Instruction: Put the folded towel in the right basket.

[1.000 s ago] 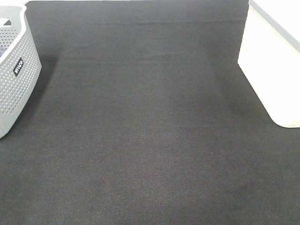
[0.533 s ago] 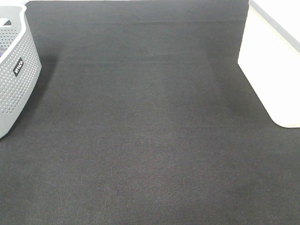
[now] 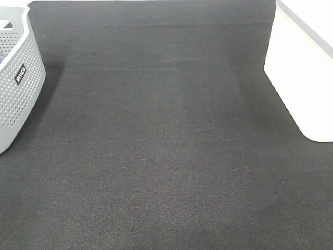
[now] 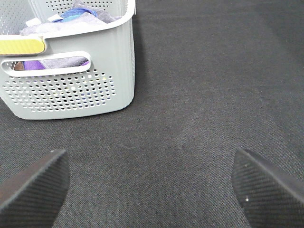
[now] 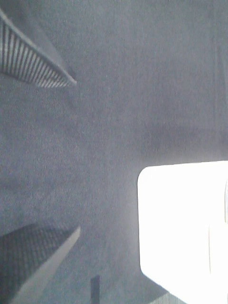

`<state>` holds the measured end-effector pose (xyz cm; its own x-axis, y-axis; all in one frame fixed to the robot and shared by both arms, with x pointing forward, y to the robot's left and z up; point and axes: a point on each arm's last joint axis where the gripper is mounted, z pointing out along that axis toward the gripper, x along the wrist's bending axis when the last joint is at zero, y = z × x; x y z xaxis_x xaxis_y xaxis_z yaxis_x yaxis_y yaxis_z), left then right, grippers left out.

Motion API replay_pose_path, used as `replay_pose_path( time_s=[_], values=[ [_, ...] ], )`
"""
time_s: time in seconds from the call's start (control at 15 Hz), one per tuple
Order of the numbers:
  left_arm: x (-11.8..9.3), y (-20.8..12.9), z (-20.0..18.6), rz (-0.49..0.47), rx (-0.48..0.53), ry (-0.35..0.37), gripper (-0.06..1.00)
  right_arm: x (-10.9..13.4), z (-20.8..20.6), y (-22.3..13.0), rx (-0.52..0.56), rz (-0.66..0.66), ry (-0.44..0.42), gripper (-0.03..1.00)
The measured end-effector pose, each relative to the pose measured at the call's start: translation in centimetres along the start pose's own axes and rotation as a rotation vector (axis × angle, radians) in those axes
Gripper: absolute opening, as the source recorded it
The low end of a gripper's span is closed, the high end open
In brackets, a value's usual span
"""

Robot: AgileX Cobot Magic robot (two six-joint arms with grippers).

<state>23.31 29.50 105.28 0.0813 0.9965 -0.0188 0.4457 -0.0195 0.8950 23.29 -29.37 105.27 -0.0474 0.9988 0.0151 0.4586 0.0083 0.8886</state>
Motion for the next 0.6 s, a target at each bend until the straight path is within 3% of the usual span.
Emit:
replay_pose_path(
  time_s=[0.6],
  values=[
    [0.00,0.00,0.00,0.000,0.000,0.000,0.88,-0.18,0.00,-0.01,0.001,0.010,-0.019,0.73]
  ],
)
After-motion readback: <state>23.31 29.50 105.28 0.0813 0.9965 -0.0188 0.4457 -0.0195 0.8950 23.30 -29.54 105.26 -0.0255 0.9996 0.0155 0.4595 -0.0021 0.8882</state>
